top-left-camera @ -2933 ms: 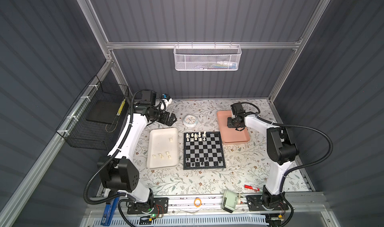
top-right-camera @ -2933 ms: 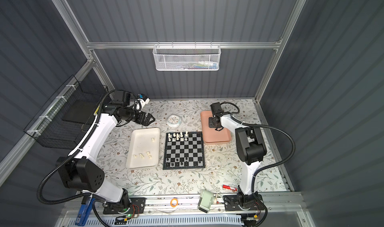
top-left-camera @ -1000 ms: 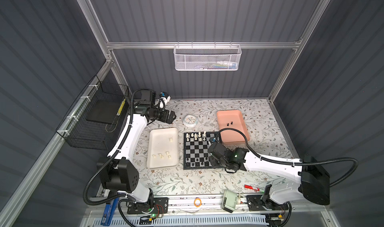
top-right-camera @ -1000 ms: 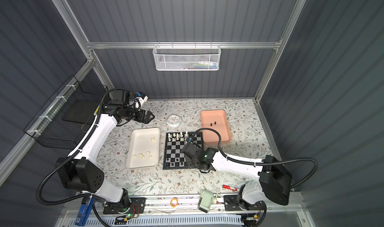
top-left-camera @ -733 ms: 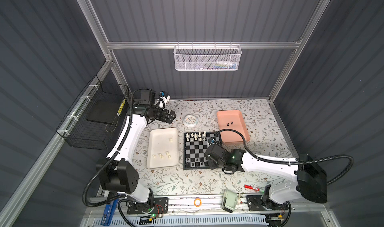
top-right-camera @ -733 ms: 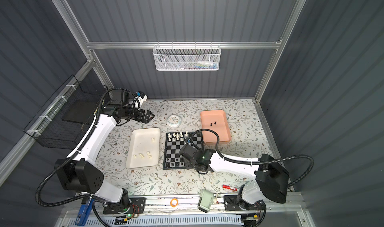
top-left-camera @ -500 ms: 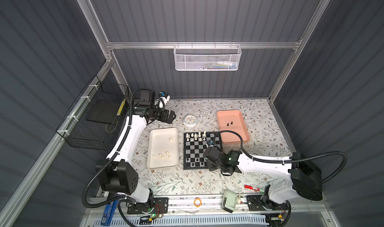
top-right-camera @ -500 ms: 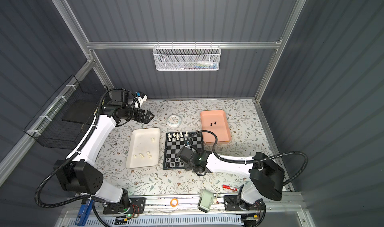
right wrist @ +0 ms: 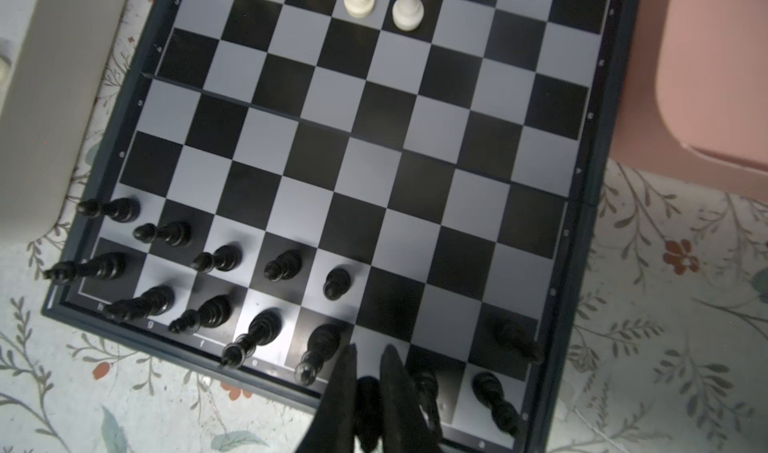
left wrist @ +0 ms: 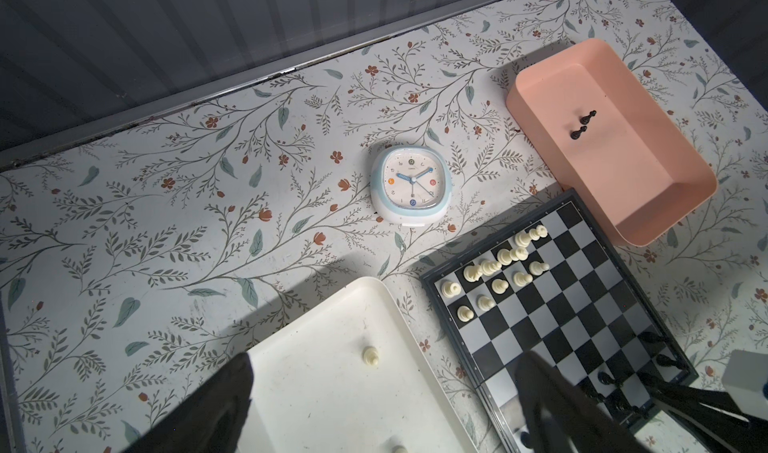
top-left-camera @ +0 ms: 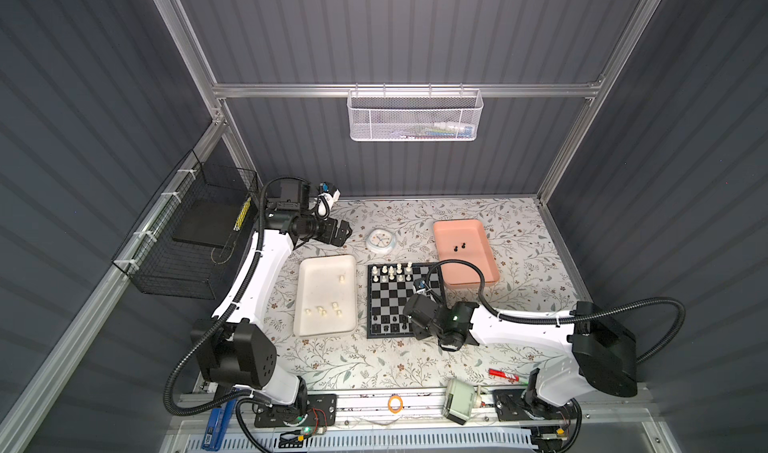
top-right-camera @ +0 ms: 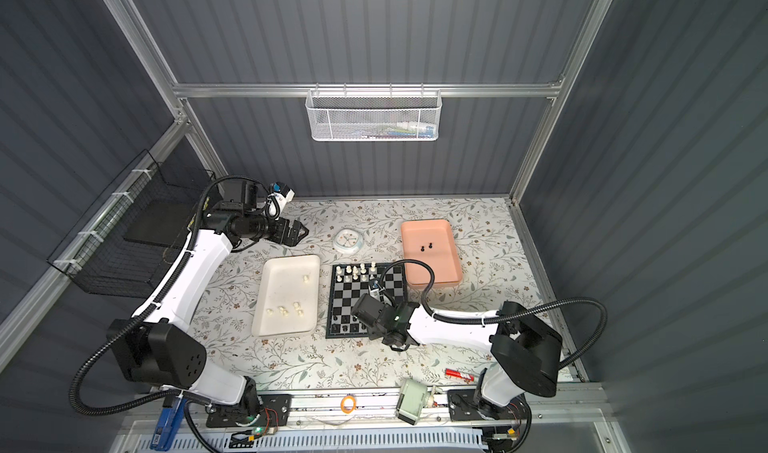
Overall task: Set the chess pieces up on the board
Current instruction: 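Lower the pawn onto the square beside the last pawn and open the right gripper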
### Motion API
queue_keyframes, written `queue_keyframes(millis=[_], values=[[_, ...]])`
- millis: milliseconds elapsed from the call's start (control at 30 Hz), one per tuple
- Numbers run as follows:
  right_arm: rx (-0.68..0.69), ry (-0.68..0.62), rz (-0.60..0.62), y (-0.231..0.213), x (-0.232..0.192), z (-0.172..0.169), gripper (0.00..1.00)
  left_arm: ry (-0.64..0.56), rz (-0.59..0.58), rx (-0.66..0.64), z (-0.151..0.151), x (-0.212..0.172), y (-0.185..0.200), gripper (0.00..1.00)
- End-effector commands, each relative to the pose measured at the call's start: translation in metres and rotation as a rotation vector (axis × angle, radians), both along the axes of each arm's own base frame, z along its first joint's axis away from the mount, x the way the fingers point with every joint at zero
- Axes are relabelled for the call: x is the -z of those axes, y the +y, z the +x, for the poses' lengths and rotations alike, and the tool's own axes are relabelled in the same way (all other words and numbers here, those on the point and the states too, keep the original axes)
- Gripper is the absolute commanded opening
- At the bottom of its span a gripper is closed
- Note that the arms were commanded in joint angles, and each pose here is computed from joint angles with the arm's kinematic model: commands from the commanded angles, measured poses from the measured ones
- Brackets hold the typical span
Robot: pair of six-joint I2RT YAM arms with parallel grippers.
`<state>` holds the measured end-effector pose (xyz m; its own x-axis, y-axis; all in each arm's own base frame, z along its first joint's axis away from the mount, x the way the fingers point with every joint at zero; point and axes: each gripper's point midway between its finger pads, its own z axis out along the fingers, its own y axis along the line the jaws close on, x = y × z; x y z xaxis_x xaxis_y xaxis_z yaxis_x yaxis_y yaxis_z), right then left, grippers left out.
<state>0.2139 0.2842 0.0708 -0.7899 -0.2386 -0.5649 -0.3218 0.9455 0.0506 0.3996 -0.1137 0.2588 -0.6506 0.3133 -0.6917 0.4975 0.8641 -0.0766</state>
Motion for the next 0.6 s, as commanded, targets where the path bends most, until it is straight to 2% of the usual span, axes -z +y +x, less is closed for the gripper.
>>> queue_keyframes(millis=[0,567], values=[[0.024,-0.012,-0.015,-0.003,0.007,0.0,0.15,-0.005,-0.018,-0.003,-0.007,-0.005,0.0,1.0],[0.054,0.005,-0.027,-0.006,0.018,-0.002,0.15,-0.007,-0.024,-0.002,-0.008,-0.006,-0.001,0.99]])
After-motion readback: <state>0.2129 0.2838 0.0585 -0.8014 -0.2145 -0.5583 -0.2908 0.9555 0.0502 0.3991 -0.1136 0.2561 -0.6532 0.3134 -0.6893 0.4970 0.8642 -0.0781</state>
